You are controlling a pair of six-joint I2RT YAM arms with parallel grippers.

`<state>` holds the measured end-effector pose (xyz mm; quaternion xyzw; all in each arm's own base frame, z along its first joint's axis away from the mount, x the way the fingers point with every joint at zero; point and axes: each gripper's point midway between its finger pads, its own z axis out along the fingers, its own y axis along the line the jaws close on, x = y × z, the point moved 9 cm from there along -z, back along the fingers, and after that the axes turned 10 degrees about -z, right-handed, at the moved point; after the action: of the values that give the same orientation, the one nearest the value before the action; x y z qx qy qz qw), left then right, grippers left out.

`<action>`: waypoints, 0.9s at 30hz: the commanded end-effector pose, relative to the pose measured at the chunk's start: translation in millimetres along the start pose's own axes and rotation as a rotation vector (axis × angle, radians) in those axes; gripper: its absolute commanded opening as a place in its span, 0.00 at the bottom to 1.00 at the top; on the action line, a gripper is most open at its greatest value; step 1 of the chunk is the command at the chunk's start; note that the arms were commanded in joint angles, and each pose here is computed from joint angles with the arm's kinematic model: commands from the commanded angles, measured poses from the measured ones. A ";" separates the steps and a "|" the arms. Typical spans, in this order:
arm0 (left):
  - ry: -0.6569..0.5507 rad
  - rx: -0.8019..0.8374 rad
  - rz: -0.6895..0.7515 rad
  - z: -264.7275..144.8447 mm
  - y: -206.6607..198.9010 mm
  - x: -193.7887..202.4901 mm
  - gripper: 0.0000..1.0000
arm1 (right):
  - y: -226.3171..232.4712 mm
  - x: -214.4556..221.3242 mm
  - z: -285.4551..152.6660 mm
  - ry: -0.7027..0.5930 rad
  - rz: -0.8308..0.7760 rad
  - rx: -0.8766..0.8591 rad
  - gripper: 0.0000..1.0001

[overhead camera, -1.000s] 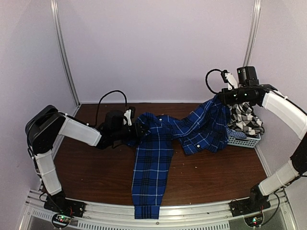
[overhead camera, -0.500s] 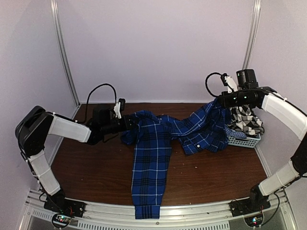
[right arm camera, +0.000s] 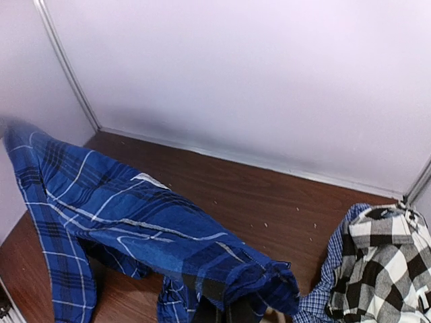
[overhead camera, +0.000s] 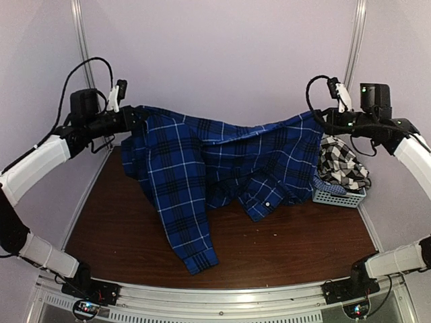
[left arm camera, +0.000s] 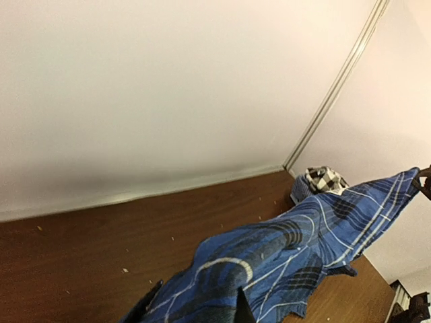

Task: Fold and stack the long sleeve shirts
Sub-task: Pick up the crumpled shirt from the center of the board, then flatten out the crumpled shirt at the center of the board.

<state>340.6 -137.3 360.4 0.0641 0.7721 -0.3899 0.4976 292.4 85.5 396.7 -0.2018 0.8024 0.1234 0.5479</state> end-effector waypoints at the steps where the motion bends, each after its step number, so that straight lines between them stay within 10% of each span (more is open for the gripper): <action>1: -0.061 0.002 0.115 -47.6 -31.0 -43.2 0.00 | 19.9 -52.4 -51.0 -0.244 -0.034 -0.141 0.00; 27: -0.385 0.270 0.233 -267.6 -198.1 -94.0 0.00 | 79.0 -101.6 -224.8 -0.527 -0.026 -0.512 0.00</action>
<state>142.8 -73.2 571.8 0.1170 0.6388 -0.3906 0.6525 156.8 86.8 541.6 -0.2794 0.6388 0.3181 0.6423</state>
